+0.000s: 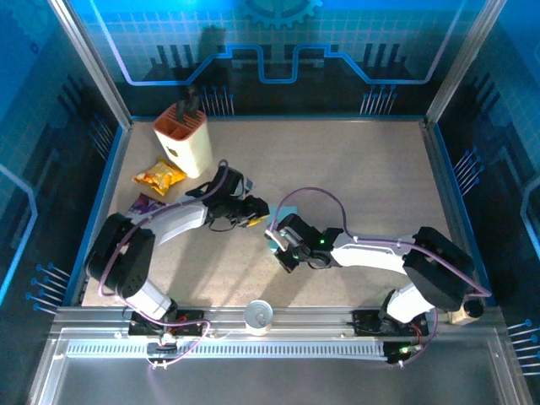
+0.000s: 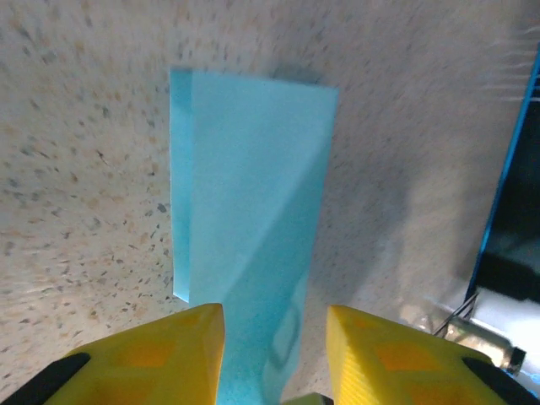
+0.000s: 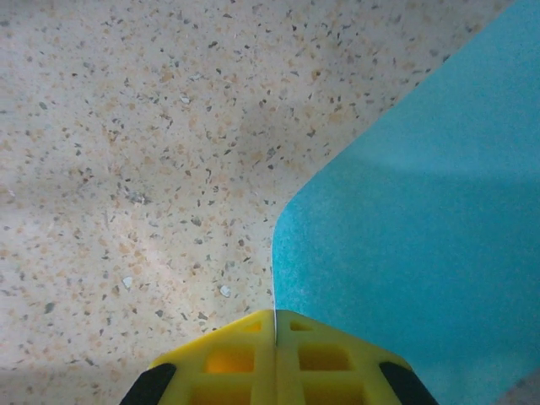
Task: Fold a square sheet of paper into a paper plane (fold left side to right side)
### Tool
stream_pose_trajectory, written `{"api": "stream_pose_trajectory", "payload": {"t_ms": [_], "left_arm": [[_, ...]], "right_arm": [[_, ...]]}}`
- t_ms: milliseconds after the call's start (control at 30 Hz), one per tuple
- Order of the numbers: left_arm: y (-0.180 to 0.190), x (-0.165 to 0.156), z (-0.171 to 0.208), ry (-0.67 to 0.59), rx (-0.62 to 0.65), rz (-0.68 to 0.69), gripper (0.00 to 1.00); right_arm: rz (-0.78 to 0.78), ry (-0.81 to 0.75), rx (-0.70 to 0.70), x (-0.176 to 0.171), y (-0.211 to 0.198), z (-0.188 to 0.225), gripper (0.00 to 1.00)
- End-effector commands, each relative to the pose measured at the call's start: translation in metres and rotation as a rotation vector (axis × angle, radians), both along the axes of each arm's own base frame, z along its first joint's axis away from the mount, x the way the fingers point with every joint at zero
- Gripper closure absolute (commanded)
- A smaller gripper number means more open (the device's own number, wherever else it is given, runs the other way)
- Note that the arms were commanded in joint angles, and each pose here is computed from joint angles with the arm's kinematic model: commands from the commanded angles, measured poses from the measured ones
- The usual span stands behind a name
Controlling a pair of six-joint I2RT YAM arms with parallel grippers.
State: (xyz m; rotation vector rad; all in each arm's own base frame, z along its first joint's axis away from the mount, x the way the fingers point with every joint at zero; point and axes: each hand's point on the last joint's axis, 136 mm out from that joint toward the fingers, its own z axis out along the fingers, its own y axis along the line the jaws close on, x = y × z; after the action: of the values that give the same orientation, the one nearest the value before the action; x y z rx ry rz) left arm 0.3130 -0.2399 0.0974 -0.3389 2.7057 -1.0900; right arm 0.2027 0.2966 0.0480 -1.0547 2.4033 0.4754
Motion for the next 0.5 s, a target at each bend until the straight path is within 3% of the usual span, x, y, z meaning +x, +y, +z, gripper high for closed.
{"api": "stream_pose_trajectory", "payload": {"t_ms": [0, 200, 467], "left_arm": [[0.008, -0.006, 0.004, -0.019, 0.03, -0.018, 0.67], [-0.016, -0.001, 0.001, -0.01, -0.002, -0.091, 0.85], [-0.058, 0.003, -0.036, 0.055, 0.071, -0.215, 0.92]], "right_arm": [[0.013, 0.14, 0.184, -0.011, 0.017, 0.012, 0.99], [-0.035, 0.202, 0.239, -0.007, 0.013, 0.005, 0.99], [-0.074, 0.217, 0.24, -0.006, 0.005, -0.002, 0.99]]}}
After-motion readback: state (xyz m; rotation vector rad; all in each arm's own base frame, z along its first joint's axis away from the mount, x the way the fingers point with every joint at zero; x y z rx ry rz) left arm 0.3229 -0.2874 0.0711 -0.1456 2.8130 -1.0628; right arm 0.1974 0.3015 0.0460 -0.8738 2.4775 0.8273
